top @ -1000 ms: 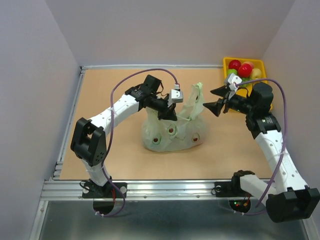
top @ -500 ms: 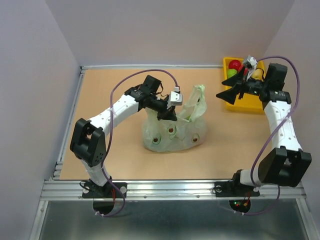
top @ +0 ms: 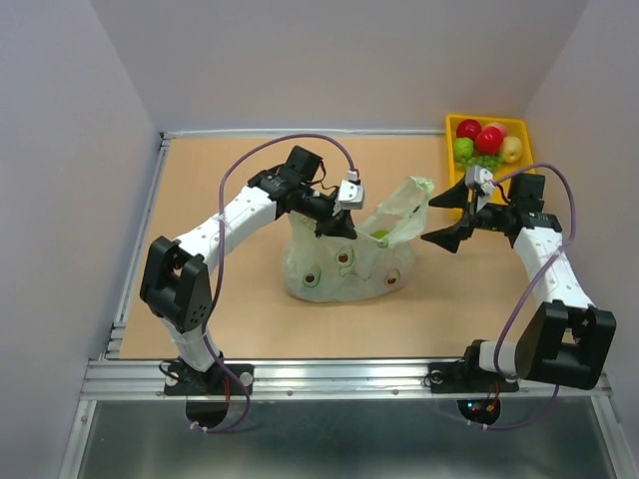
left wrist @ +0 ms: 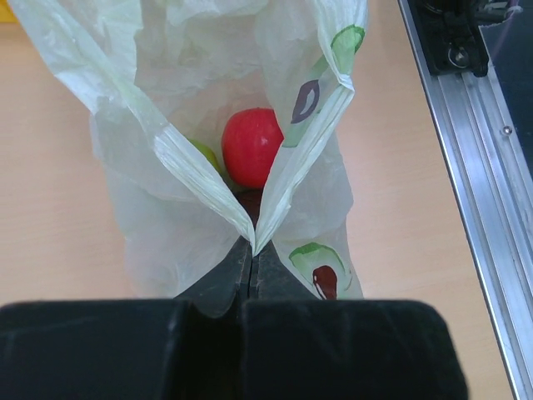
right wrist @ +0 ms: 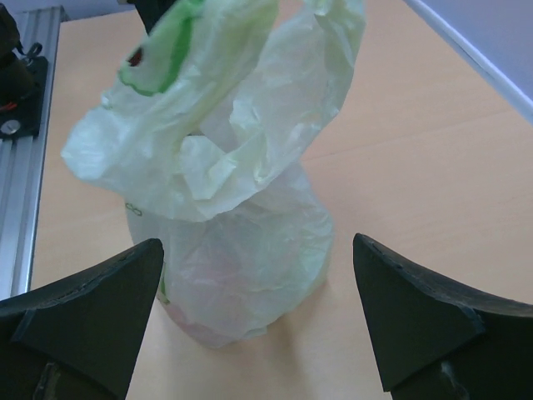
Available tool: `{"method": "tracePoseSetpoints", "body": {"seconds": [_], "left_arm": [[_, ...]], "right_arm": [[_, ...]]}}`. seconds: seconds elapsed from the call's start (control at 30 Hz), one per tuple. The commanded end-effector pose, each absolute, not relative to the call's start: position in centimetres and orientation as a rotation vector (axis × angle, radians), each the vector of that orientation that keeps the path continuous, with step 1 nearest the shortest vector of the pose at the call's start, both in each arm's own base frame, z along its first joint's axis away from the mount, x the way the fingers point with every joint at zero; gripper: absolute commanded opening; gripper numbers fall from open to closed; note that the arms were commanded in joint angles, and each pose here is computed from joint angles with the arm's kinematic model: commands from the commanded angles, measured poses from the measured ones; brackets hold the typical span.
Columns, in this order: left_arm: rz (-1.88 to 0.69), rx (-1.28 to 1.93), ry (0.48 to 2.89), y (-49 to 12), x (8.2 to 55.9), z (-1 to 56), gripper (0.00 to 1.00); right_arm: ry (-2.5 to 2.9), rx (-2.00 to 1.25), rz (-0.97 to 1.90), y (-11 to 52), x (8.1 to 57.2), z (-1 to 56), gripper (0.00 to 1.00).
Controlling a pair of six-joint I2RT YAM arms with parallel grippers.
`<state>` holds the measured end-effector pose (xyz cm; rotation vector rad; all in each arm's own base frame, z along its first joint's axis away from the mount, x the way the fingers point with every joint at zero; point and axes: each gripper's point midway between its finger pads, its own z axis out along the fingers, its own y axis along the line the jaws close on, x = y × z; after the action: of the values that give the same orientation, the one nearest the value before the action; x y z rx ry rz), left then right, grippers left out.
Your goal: Place the fake fruits into the plastic bag and tie a complex knot
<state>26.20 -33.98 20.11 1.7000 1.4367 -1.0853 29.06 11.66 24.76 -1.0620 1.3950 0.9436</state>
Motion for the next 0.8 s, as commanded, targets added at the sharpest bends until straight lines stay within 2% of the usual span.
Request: {"method": "tracePoseSetpoints", "body": {"seconds": [0.0, 0.27, 0.53, 0.63, 0.67, 0.7, 0.73, 0.77], "left_arm": [[-1.116, 1.709, 1.336, -34.7, 25.9, 22.6, 0.03], [-1.14, 1.713, 1.372, -35.1, 26.1, 21.8, 0.03], [-1.151, 1.67, 1.478, -35.7, 27.0, 19.6, 0.0], [-1.157, 1.656, 1.466, -35.9, 26.8, 19.9, 0.0], [-1.159, 1.651, 1.461, -36.0, 26.7, 20.1, 0.0], [-1.156, 1.644, 1.465, -35.9, 26.7, 20.1, 0.0], [-1.145, 1.623, 1.459, -35.9, 26.8, 20.9, 0.02], [-1.141, 1.616, 1.457, -35.8, 26.7, 21.1, 0.04]], "right_arm": [[1.261, -1.193, 0.894, 13.1, 29.4, 23.3, 1.0], [1.165, -1.325, 1.022, 18.1, 28.5, 22.9, 1.0], [1.218, -1.283, 1.154, 19.0, 26.5, 23.7, 1.0], [1.317, -1.246, 1.183, 19.0, 26.7, 22.9, 0.68], [1.371, -1.217, 1.209, 19.0, 26.7, 22.7, 0.34], [1.407, -1.202, 1.211, 18.9, 26.9, 22.6, 0.24], [1.459, -1.173, 1.215, 18.8, 27.2, 22.5, 0.09], [1.475, -1.163, 1.215, 18.8, 27.3, 22.7, 0.03]]}}
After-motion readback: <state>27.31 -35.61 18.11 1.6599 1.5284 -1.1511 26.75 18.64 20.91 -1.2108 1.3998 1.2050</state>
